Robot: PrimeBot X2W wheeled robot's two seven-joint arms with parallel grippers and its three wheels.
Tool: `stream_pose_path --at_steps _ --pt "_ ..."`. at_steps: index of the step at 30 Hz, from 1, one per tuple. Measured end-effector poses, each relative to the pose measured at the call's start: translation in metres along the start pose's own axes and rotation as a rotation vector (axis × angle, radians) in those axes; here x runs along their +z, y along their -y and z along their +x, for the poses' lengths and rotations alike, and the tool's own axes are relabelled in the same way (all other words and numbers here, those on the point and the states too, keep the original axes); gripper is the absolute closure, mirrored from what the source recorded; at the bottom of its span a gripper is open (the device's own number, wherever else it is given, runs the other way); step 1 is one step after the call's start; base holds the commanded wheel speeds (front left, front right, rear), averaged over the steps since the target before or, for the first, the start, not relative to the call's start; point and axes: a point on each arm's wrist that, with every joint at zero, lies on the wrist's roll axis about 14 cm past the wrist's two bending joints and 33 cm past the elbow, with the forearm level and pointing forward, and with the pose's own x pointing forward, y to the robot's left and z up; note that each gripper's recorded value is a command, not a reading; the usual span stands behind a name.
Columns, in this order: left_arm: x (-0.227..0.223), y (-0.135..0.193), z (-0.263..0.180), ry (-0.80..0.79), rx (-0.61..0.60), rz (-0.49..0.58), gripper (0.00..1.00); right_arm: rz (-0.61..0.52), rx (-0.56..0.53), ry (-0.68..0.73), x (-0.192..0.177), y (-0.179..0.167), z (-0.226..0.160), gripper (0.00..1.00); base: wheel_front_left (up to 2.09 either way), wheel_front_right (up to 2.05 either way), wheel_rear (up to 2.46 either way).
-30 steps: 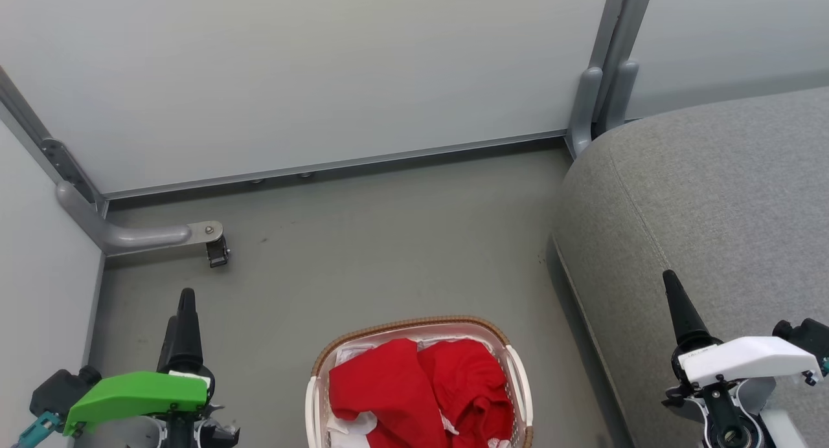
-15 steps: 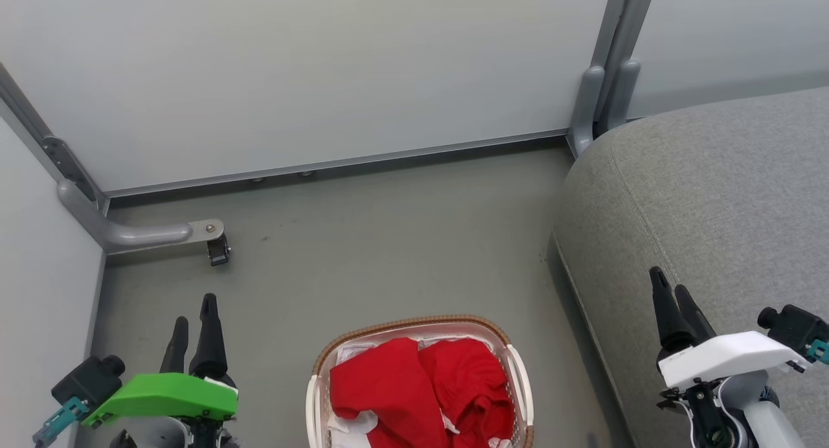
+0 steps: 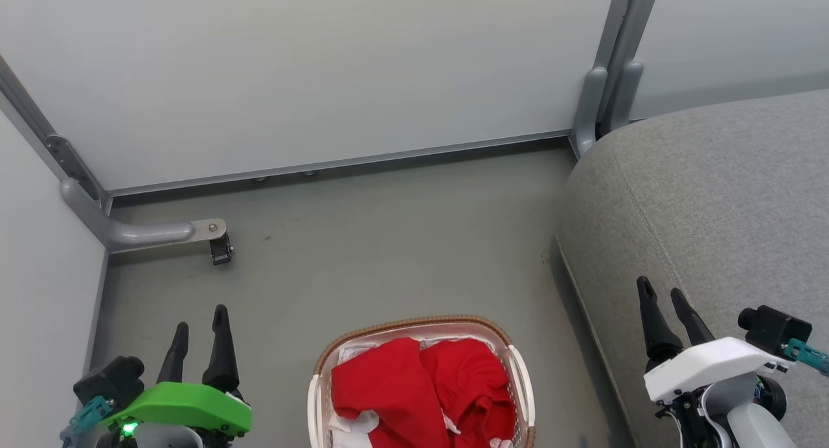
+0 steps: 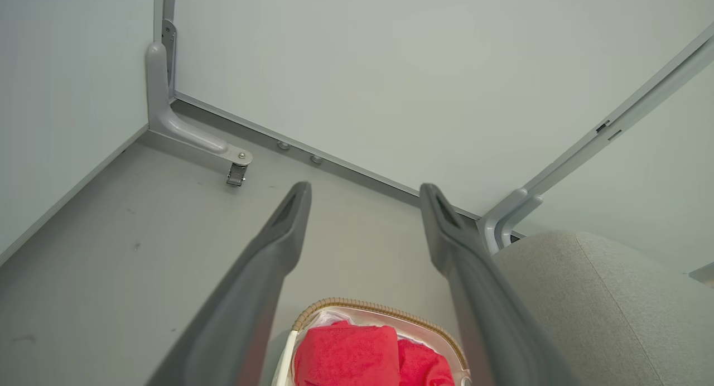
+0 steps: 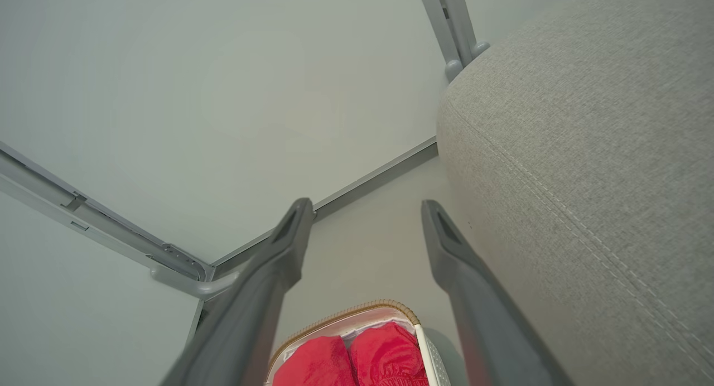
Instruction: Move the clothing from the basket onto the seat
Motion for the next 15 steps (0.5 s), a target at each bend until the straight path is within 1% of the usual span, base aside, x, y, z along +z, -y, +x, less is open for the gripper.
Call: stream_pose_path --at_steps 15 --pt "-0.004 0.013 0.0 -0.001 -0.056 0.184 0.0 -0.174 0.045 0.005 -0.002 -0.01 0.005 0.0 0.0 0.0 0.0"
